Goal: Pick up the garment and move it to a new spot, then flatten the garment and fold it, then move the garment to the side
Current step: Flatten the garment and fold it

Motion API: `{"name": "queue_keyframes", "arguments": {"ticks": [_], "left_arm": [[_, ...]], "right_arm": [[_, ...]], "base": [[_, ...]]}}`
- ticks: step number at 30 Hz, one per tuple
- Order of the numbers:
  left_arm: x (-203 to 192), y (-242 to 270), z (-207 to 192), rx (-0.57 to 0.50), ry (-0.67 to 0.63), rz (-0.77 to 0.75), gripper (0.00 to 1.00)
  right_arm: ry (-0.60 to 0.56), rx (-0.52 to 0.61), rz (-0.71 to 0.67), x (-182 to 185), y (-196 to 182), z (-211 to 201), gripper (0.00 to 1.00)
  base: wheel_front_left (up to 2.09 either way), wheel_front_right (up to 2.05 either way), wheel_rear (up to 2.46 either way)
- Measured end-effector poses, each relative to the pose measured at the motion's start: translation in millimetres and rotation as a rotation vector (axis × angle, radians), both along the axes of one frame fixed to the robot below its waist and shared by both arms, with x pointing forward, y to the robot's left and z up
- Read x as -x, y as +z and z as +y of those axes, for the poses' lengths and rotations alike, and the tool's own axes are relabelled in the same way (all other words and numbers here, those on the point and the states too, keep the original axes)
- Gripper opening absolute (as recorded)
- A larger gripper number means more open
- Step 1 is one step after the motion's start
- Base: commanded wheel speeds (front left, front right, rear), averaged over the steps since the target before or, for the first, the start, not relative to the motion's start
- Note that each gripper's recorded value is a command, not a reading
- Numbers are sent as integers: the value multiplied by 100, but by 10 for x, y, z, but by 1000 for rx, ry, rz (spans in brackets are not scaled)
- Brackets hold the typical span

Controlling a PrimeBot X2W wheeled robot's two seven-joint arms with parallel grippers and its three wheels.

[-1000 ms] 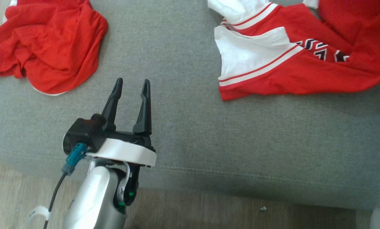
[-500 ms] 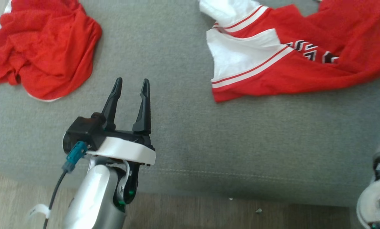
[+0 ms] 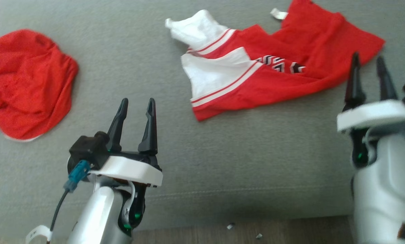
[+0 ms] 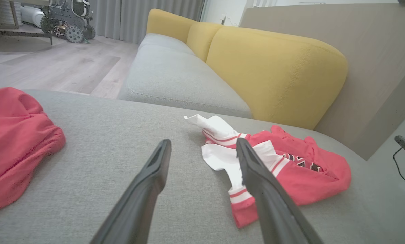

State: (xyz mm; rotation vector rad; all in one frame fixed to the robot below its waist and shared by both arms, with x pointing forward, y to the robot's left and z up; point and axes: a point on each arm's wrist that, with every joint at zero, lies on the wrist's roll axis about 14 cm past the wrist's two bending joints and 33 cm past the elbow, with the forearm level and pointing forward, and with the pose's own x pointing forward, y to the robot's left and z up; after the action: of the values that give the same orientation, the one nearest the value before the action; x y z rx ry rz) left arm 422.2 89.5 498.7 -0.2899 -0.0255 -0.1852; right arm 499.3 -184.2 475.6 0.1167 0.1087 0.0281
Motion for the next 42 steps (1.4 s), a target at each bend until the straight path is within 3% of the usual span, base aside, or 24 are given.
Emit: {"name": "queue_keyframes", "arguments": {"ticks": [8,17,26,32,42], "left_arm": [[-20,-48,-214,15,-62,18,100],[-214,-357,-400,4,-108,106,100],[-704,-676,-654,-69,-176,187,100],[-1054,-832,-799,-182,-224,210,100],[-1235,-1252,-782,-334,-223,309,100]], "right_arm": [[7,-24,-36,420,38,-23,100],[-21,-12,-88,480,208,-164,100],[-24,0,-69,487,109,-201,100],[-35,-9,-36,520,-19,-250,100],[-79,-4,-20,593,-121,-404,100]], "base": [[0,0,0],[0,0,0],[0,0,0],[0,0,0],[0,0,0]]}}
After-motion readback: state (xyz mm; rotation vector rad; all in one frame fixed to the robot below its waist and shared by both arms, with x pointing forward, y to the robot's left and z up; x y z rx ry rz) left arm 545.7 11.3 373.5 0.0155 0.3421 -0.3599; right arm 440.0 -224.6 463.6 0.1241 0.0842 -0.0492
